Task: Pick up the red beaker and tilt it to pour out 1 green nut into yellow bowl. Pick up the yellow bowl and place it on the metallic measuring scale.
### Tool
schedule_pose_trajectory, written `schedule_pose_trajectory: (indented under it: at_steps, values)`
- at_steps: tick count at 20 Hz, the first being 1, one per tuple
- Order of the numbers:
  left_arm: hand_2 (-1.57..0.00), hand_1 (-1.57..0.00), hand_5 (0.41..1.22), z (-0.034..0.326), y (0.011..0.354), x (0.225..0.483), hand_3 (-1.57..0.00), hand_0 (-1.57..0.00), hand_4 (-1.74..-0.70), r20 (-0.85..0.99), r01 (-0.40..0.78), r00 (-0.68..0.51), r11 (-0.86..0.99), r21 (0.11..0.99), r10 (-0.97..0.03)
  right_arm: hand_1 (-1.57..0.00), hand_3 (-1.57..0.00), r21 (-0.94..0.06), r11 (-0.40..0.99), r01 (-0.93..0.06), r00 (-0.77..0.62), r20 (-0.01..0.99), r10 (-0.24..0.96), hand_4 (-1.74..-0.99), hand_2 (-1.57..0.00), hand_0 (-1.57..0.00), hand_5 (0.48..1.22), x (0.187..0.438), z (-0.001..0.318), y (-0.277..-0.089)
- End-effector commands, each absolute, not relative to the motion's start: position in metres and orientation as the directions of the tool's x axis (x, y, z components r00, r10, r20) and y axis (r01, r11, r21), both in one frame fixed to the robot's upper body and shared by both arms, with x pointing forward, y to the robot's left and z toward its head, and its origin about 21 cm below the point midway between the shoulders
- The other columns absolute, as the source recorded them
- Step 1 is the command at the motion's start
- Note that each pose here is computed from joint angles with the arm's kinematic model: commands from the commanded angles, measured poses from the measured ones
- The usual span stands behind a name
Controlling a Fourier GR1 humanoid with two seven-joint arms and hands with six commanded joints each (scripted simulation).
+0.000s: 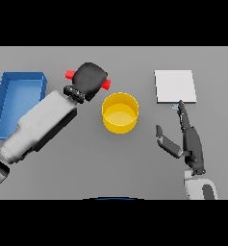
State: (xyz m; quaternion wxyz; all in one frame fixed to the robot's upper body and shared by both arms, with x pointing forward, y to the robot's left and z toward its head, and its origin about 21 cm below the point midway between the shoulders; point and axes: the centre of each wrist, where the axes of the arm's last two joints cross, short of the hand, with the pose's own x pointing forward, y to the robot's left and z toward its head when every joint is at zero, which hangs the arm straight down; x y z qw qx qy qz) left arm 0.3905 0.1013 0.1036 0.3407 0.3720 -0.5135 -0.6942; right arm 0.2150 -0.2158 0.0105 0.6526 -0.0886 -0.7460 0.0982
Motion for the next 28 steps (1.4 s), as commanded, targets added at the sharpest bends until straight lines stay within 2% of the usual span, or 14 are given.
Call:
schedule_pose_trajectory:
  at_steps: [1,5,9,19,24,28]
  values:
    - [-1.57,-1.57,1.215,0.104,0.099,0.391,-1.28,-1.57,-1.7,-0.207,0.078,-0.516,-0.286,0.955,-0.831,0.0,0.0,-0.263,0.965,-0.002,-0.127,0.957,0.261,-1.292,0.0,0.0,0.678,0.213,0.006,-0.216]
    - [-1.57,-1.57,1.218,0.103,0.082,0.393,-1.45,-1.57,-1.72,-0.358,0.018,-0.61,-0.464,0.886,-0.707,0.0,0.0,-0.211,0.977,0.01,-0.114,0.971,0.211,-1.294,0.0,0.0,0.653,0.218,0.005,-0.216]
    - [-1.57,-1.57,1.22,0.105,0.07,0.395,-1.52,-1.57,-1.73,-0.515,-0.055,-0.619,-0.621,0.782,-0.594,0.0,0.0,-0.223,0.975,0.018,-0.116,0.968,0.224,-1.291,0.0,0.0,0.634,0.215,0.003,-0.212]
    - [-1.57,-1.57,1.221,0.111,0.043,0.398,-1.57,-1.57,-1.74,-0.717,-0.207,-0.615,-0.809,0.549,-0.329,0.0,0.0,-0.277,0.96,0.042,-0.1,0.955,0.279,-1.25,0.0,0.0,0.583,0.216,0.001,-0.21]
    - [-1.57,-1.57,1.221,0.113,0.035,0.398,-1.57,-1.57,-1.73,-0.772,-0.285,-0.61,-0.858,0.427,-0.182,0.0,0.0,-0.285,0.958,0.039,-0.108,0.952,0.288,-1.204,0.0,0.0,0.591,0.215,0.003,-0.21]
    - [-1.57,-1.57,1.221,0.119,0.032,0.399,-1.57,-1.57,-1.73,-0.803,-0.345,-0.587,-0.866,0.363,-0.102,0.0,0.0,-0.297,0.954,0.046,-0.114,0.947,0.301,-1.21,0.0,0.0,0.594,0.217,0.001,-0.21]
